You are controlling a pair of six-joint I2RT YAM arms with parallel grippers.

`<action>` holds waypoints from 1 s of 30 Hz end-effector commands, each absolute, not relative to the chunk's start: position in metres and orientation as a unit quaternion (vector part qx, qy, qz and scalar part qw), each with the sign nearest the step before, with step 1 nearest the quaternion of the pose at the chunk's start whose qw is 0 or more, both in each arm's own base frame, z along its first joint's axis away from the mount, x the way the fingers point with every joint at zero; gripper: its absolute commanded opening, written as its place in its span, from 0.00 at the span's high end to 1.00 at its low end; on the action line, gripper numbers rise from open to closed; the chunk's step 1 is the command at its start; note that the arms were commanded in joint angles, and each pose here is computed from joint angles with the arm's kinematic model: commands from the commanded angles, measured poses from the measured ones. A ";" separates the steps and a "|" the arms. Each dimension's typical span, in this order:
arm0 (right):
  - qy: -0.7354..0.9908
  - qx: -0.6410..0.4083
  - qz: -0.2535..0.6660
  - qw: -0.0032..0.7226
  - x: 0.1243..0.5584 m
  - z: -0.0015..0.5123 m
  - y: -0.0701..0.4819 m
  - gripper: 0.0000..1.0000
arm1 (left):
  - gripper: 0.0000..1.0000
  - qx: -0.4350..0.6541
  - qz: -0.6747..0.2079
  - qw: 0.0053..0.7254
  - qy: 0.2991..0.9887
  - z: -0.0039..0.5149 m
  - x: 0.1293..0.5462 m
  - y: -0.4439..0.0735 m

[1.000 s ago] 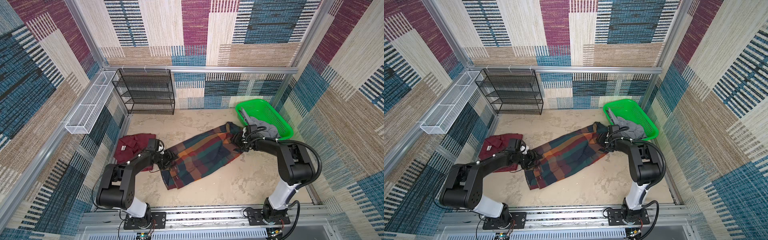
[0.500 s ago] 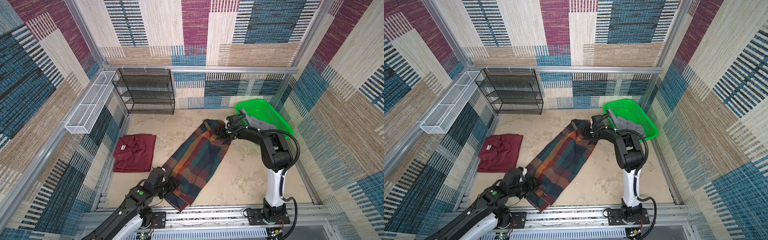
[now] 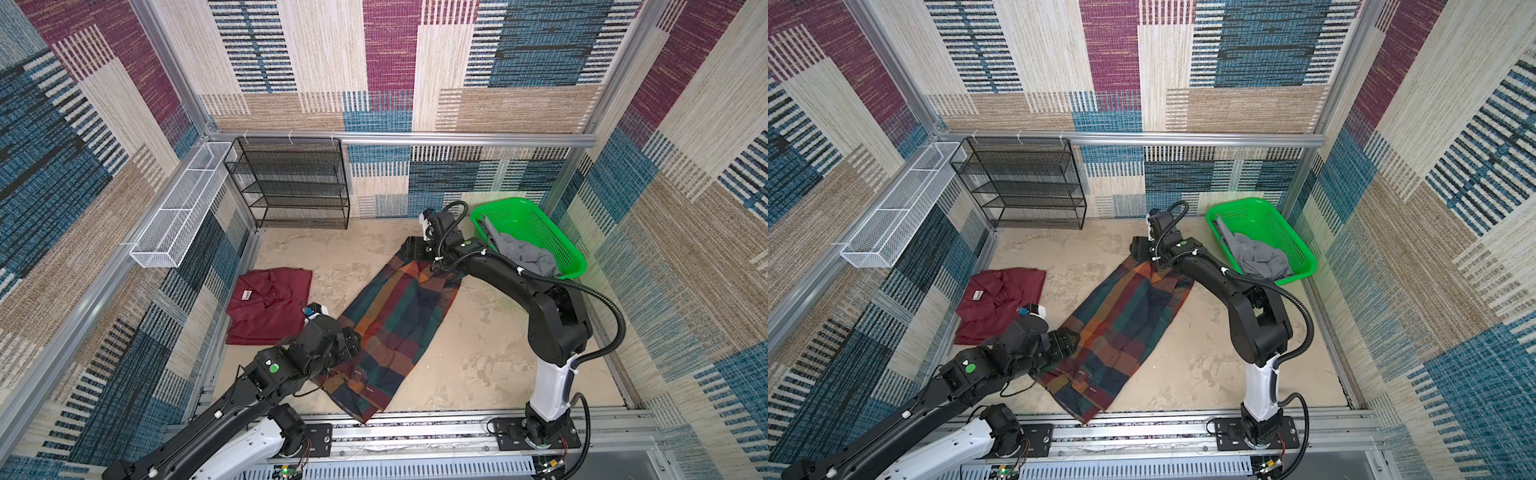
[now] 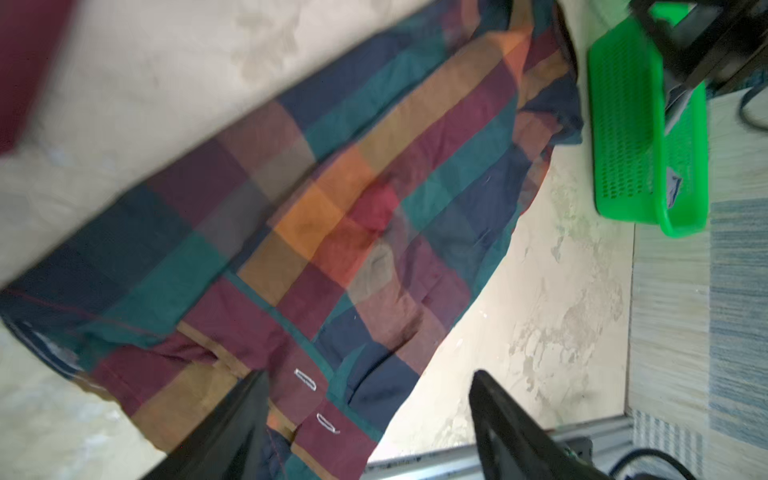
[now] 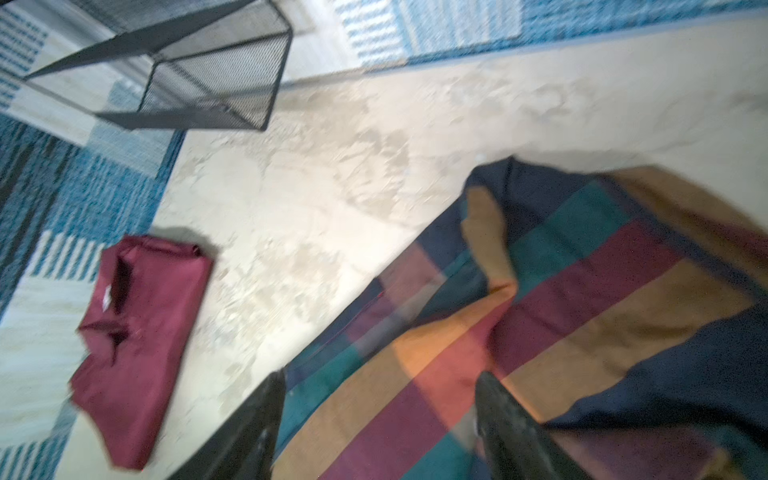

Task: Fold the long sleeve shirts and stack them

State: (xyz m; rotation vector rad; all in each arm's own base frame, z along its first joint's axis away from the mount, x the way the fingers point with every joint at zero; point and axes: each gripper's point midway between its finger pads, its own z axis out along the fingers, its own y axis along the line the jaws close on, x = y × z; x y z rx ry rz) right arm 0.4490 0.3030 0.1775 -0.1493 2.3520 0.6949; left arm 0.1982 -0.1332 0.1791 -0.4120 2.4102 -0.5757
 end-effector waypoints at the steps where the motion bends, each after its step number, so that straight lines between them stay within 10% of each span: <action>1: 0.895 -0.081 0.350 0.264 0.390 0.170 0.354 0.26 | 0.13 -0.132 -0.115 0.391 0.904 0.208 0.212 -0.089; 14: 0.902 -0.159 0.393 0.083 0.203 0.078 0.420 0.28 | 0.12 -0.160 -0.131 0.394 0.896 0.236 0.252 -0.059; 30: 0.963 -0.140 0.226 0.041 0.136 0.040 0.227 0.27 | 0.13 -0.249 -0.226 0.277 0.900 0.165 0.228 -0.082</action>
